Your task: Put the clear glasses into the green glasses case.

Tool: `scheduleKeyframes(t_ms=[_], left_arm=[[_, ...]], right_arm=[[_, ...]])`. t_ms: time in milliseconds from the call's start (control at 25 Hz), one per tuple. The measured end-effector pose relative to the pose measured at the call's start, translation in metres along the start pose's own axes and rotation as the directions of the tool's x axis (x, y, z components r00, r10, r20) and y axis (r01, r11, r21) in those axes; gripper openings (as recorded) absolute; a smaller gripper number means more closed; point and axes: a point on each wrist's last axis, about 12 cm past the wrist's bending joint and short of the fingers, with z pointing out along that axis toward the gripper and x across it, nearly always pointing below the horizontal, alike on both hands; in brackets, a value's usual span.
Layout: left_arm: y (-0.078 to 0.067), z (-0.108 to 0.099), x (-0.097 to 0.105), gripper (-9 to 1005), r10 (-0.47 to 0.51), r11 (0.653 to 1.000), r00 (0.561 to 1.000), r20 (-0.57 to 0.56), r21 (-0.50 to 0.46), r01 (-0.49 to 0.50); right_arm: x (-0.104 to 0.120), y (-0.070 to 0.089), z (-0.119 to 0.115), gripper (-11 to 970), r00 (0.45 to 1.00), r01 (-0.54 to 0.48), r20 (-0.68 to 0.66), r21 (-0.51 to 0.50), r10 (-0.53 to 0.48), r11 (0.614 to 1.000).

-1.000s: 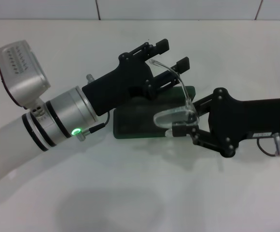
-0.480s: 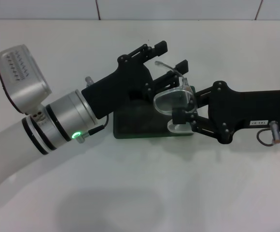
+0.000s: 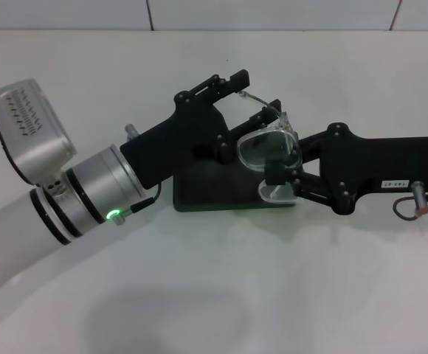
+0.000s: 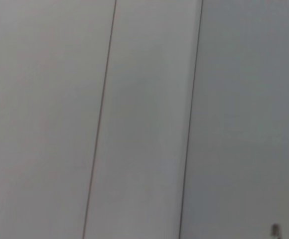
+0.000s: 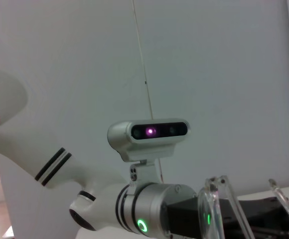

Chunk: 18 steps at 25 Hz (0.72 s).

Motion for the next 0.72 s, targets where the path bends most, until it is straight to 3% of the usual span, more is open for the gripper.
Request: scheduleKeyframes(t_ms=[280, 720], left_arm=[[0.009, -0.008, 0.001, 699, 0.017, 0.996, 1.0, 0.019, -0.092, -0.015], [-0.008, 0.001, -0.01, 699, 0.085, 0.993, 0.993, 0.085, 0.069, -0.091]], right_arm=[[-0.001, 0.006, -0.001, 124, 1.0, -0.001, 0.016, -0.044, 0.002, 0.999], [-0.004, 0.007, 0.005, 124, 0.998, -0.064, 0.0, -0.09, 0.064, 0.994]])
